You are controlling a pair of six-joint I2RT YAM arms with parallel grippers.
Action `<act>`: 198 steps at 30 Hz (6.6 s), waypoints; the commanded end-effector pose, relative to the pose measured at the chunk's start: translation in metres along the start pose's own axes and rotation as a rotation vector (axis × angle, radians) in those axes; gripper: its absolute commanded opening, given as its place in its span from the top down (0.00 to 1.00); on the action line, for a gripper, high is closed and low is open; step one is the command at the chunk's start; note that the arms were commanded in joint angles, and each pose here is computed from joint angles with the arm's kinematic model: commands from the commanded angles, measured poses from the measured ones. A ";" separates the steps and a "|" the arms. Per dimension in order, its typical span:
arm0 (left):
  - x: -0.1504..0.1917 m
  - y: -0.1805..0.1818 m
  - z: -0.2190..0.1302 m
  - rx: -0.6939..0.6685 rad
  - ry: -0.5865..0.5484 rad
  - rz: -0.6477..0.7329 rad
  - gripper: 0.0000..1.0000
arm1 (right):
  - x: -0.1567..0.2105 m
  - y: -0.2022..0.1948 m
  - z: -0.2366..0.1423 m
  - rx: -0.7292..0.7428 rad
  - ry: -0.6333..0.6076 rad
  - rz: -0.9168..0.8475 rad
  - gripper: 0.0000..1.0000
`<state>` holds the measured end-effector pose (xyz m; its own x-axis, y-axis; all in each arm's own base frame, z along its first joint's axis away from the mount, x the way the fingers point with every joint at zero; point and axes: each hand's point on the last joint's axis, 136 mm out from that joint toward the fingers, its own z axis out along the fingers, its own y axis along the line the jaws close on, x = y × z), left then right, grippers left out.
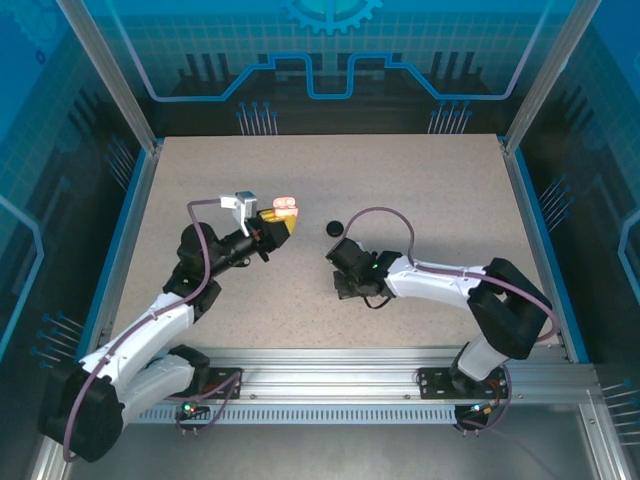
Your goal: Insert wireless bluetooth earbuds into charging case
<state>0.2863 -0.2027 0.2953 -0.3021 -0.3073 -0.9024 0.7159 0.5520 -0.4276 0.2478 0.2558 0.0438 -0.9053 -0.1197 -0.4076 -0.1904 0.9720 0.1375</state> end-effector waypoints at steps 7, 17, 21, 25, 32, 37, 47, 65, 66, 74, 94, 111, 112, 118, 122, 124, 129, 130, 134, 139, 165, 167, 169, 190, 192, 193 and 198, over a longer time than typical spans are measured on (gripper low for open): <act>0.002 -0.002 0.001 0.002 -0.008 0.035 1.00 | -0.006 -0.001 0.023 0.025 -0.018 0.112 0.88; 0.004 0.001 0.002 -0.004 -0.060 0.113 1.00 | -0.043 0.008 -0.026 -0.071 -0.152 0.104 0.88; 0.002 0.009 0.005 -0.021 -0.125 0.163 1.00 | -0.074 0.011 -0.064 -0.130 -0.245 0.109 0.87; -0.001 0.016 0.013 -0.020 -0.175 0.214 1.00 | -0.109 0.012 -0.103 -0.184 -0.338 0.111 0.87; -0.006 0.016 0.026 0.021 -0.295 0.378 1.00 | -0.165 0.017 -0.174 -0.281 -0.505 0.116 0.87; -0.005 0.013 0.045 0.025 -0.296 0.485 1.00 | -0.194 0.025 -0.218 -0.344 -0.615 0.105 0.87; -0.008 0.010 0.079 -0.031 -0.319 0.691 1.00 | -0.228 0.039 -0.263 -0.463 -0.835 0.098 0.86; -0.010 0.008 0.108 -0.015 -0.327 0.688 1.00 | -0.219 0.045 -0.275 -0.544 -1.096 0.057 0.86; -0.011 0.008 0.108 -0.015 -0.329 0.689 1.00 | -0.219 0.044 -0.274 -0.541 -1.098 0.061 0.85; -0.011 0.000 0.106 0.005 -0.334 0.695 1.00 | -0.220 0.047 -0.263 -0.542 -1.098 0.066 0.86; -0.018 -0.009 0.102 0.017 -0.356 0.710 1.00 | -0.213 0.038 -0.227 -0.485 -1.037 0.090 0.88; -0.026 -0.014 0.099 0.012 -0.379 0.722 1.00 | -0.204 0.028 -0.210 -0.476 -1.003 0.114 0.90; -0.026 -0.015 0.099 0.014 -0.380 0.722 1.00 | -0.200 0.026 -0.205 -0.472 -0.994 0.114 0.90; -0.028 -0.015 0.099 0.013 -0.384 0.712 1.00 | -0.192 0.027 -0.200 -0.487 -0.976 0.098 0.90; -0.030 -0.015 0.099 0.009 -0.389 0.696 1.00 | -0.186 0.033 -0.194 -0.510 -0.966 0.073 0.91; -0.031 -0.015 0.099 0.008 -0.391 0.690 1.00 | -0.182 0.037 -0.193 -0.515 -0.970 0.052 0.91; -0.031 -0.015 0.099 0.009 -0.392 0.685 1.00 | -0.179 0.041 -0.189 -0.509 -0.959 0.027 0.90; -0.031 -0.015 0.100 0.011 -0.390 0.684 1.00 | -0.179 0.041 -0.188 -0.508 -0.956 0.027 0.90; -0.029 -0.014 0.100 0.010 -0.385 0.677 1.00 | -0.186 0.044 -0.195 -0.508 -0.954 0.035 0.79; -0.023 -0.009 0.100 -0.002 -0.371 0.659 1.00 | -0.198 0.041 -0.233 -0.523 -0.989 0.067 0.45; -0.005 -0.012 0.075 0.021 -0.329 0.587 1.00 | -0.195 0.009 -0.252 -0.465 -0.735 0.076 0.61; -0.003 -0.014 0.075 0.033 -0.323 0.581 1.00 | -0.197 0.014 -0.245 -0.472 -0.713 0.070 0.64; -0.002 -0.013 0.075 0.035 -0.320 0.577 1.00 | -0.201 0.017 -0.239 -0.476 -0.702 0.069 0.67; 0.004 -0.012 0.080 0.047 -0.303 0.567 1.00 | -0.194 0.049 -0.220 -0.503 -0.636 -0.001 0.77; 0.005 -0.012 0.080 0.046 -0.302 0.566 1.00 | -0.192 0.051 -0.220 -0.498 -0.630 -0.012 0.77; 0.004 -0.011 0.080 0.042 -0.302 0.566 1.00 | -0.190 0.052 -0.221 -0.497 -0.629 -0.017 0.77; 0.005 -0.010 0.081 0.037 -0.301 0.569 1.00 | -0.181 0.058 -0.221 -0.493 -0.608 -0.035 0.80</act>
<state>0.3349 -0.2694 0.2898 0.2974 -0.1471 -0.9433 0.7194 0.6841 0.1201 0.3314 0.2811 0.3120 -0.5667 0.1491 -0.8104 -0.4476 0.7700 0.4547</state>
